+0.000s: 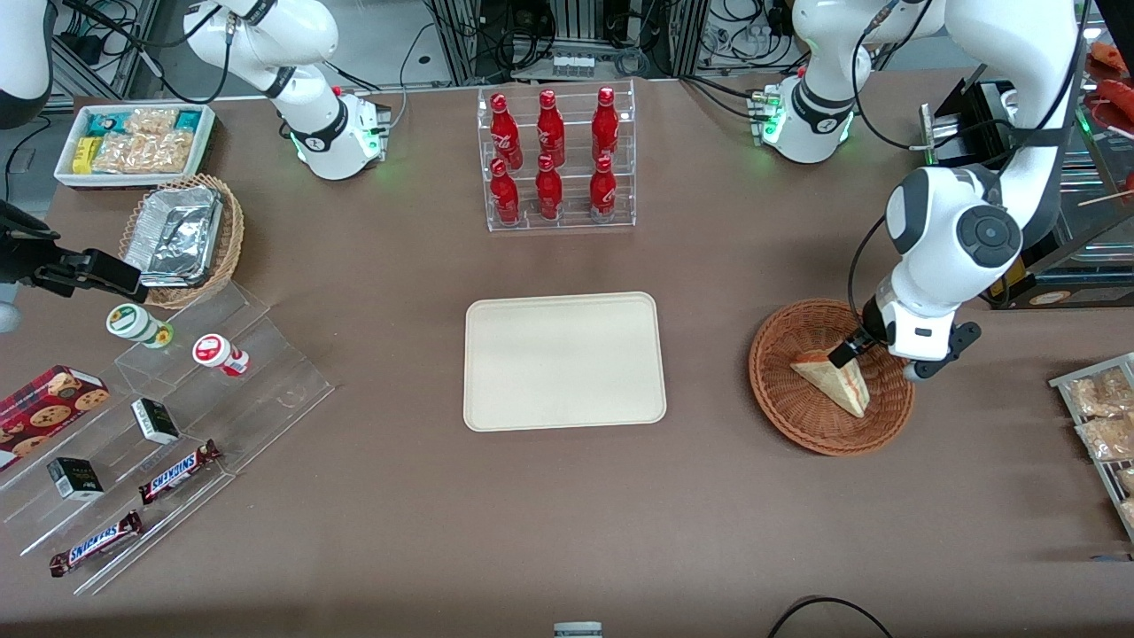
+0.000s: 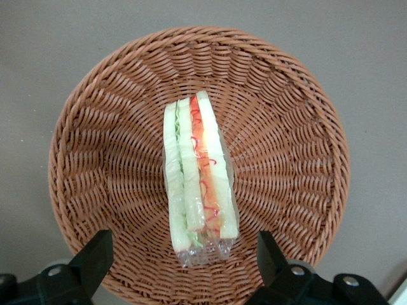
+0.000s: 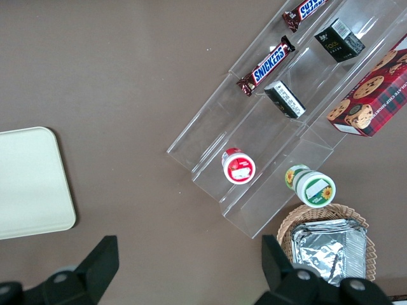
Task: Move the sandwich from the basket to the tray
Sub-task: 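Close the left gripper on the sandwich's crust edge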
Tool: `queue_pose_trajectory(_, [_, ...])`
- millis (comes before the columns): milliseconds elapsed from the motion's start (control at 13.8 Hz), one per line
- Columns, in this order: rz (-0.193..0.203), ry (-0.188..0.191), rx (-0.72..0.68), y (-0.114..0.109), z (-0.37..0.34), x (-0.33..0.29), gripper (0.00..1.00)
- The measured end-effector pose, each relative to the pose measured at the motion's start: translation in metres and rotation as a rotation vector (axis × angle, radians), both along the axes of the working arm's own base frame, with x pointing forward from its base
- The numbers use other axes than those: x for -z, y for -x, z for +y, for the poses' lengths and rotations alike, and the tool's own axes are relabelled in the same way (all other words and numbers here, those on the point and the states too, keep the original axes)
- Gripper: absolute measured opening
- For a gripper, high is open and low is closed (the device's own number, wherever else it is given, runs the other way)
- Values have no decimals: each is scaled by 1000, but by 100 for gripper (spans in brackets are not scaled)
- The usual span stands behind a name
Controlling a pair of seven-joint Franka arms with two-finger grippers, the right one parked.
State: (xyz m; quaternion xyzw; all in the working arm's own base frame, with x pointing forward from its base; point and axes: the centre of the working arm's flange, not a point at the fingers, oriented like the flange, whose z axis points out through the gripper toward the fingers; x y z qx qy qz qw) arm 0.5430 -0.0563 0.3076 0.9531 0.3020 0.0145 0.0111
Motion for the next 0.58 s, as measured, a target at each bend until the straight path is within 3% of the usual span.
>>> queue_pose_trajectory(362, [-18, 12, -32, -6, -1, 35, 100])
queue_pose_trajectory(507, [0, 12, -32, -5, -1, 47, 95])
queue_pose_trajectory(580, [5, 12, -32, -5, -1, 52, 87])
